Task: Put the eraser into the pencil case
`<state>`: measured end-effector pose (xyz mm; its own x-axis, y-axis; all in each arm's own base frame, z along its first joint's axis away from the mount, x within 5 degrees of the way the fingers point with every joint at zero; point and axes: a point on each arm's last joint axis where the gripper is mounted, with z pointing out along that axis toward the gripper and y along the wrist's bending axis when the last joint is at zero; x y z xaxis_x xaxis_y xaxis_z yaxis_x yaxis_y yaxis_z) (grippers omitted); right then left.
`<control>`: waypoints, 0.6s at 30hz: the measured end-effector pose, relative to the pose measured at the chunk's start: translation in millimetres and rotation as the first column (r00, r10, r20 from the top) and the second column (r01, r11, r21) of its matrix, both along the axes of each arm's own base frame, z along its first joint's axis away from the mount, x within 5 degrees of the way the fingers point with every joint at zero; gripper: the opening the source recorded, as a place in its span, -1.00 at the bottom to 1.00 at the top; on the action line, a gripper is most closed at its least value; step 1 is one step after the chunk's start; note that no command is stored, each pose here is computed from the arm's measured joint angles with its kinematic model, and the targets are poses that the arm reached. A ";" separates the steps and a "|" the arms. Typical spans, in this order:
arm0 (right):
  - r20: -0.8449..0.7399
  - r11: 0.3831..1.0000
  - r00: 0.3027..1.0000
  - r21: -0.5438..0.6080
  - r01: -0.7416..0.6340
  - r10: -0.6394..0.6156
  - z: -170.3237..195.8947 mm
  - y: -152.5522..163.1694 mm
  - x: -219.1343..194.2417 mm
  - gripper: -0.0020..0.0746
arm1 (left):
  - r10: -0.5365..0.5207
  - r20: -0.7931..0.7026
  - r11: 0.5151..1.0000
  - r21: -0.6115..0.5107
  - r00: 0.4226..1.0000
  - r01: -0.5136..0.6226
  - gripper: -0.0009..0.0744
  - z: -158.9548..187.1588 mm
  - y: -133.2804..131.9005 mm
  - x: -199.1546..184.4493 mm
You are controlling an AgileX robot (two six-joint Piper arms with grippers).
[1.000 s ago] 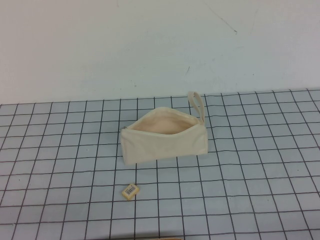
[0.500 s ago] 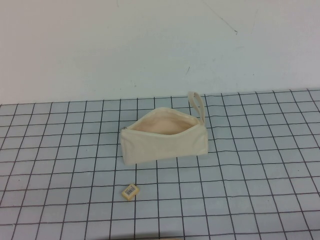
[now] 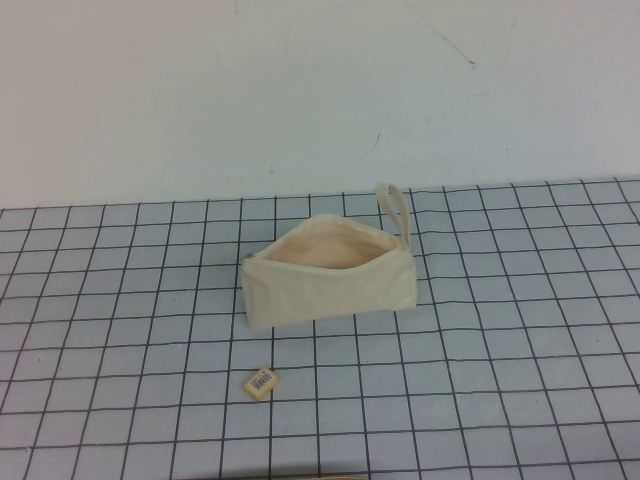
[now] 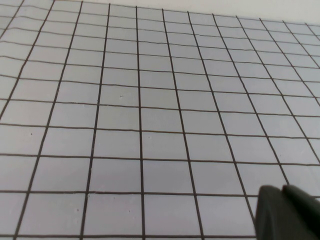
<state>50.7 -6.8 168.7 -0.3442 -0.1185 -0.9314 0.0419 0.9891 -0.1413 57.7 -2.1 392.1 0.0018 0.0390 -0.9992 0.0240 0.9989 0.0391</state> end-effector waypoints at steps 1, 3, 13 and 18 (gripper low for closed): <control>0.000 1.000 1.000 0.000 0.000 0.000 0.0 0.0 0.0 -0.95 | -0.009 -0.053 1.000 -0.015 0.999 0.009 -0.98 -2.6 -0.9 7.8; 0.000 1.000 1.000 0.000 0.000 0.000 0.0 0.0 0.0 -0.95 | -0.050 -0.200 0.998 -0.053 0.978 0.041 -0.98 -8.3 -4.7 23.9; 0.000 1.000 1.000 0.000 0.000 0.000 0.0 0.0 0.0 -0.95 | -0.302 -0.670 0.953 -0.207 0.678 0.219 -0.98 -36.8 -27.7 101.8; 0.000 1.000 1.000 0.000 0.000 0.000 0.0 0.0 0.0 -0.95 | -0.324 -0.765 0.944 -0.222 0.557 0.244 -0.98 -63.6 -39.3 143.7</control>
